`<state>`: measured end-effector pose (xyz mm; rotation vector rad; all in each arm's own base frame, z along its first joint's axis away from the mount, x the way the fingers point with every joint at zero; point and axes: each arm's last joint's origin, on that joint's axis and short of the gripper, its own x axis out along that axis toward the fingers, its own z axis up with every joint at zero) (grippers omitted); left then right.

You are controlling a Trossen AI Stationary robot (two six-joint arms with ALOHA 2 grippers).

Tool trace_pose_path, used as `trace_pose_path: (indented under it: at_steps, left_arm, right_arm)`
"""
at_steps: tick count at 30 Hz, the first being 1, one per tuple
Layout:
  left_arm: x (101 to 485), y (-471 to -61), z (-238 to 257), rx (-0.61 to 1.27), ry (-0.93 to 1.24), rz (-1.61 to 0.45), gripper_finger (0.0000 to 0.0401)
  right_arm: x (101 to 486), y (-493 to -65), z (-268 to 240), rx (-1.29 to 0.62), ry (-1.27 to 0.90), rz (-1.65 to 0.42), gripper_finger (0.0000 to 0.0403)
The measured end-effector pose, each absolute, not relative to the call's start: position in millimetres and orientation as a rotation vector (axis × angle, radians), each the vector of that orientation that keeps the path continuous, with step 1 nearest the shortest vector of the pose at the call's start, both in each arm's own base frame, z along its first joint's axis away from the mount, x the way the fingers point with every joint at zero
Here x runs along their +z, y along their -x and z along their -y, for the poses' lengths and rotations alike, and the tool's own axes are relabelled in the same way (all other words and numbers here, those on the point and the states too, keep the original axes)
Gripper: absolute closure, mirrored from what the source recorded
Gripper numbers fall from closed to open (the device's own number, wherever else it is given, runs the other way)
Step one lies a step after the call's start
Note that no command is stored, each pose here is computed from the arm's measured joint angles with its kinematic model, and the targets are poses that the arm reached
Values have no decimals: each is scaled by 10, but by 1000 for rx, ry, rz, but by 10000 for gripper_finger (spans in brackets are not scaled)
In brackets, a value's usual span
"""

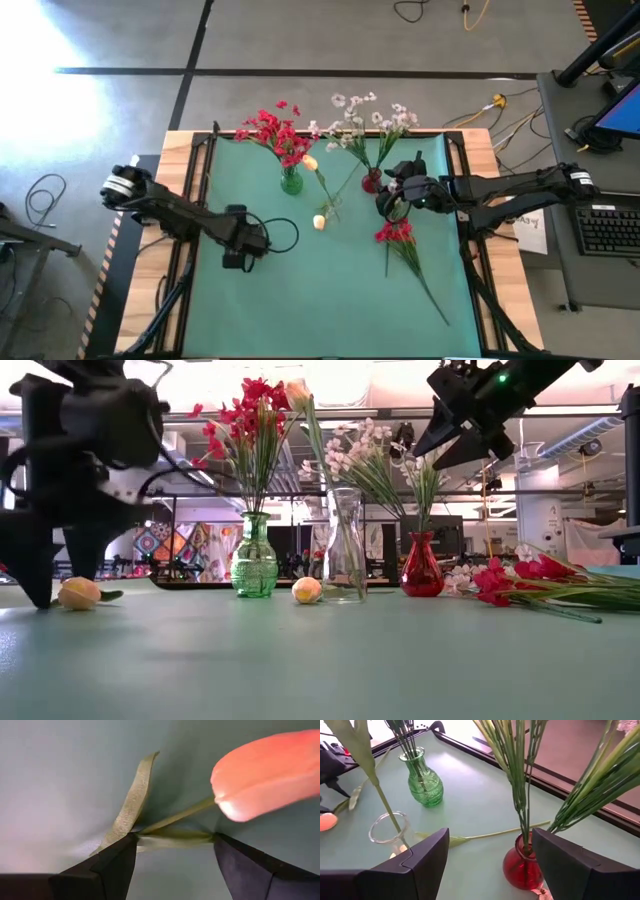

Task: Sort flowers into vase by color
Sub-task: Put the left yellow flower into the transparent vase

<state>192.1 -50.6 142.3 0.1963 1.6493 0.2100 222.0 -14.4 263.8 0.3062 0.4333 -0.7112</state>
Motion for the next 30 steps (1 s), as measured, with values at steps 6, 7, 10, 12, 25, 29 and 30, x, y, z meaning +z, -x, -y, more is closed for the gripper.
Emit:
trace_pose_path:
  at_steps: [6,7,10,12,25,29,30]
  left_arm:
    - [1274,-1946,507,227,-224,-1728,174]
    - [1259,-1948,507,230,-229,-1735,179]
    - [1253,-1978,516,233,-235,-1747,192]
    - [1285,-2041,534,219,-233,-1736,200]
    - [2007,-2681,748,-56,-244,-1457,212]
    - [2077,-2641,711,-80,-334,-1521,211]
    - [2075,-2611,692,-84,-387,-1549,211]
  right_arm:
    - [2639,-2224,140,-699,-322,-432,133]
    - [2638,-2225,139,-695,-325,-433,133]
    - [2638,-2225,138,-690,-329,-435,129]
    - [2638,-2226,137,-690,-333,-434,128]
    - [2634,-2229,130,-665,-343,-443,127]
    - [2633,-2231,113,-656,-365,-440,124]
    - [2633,-2231,107,-654,-365,-440,124]
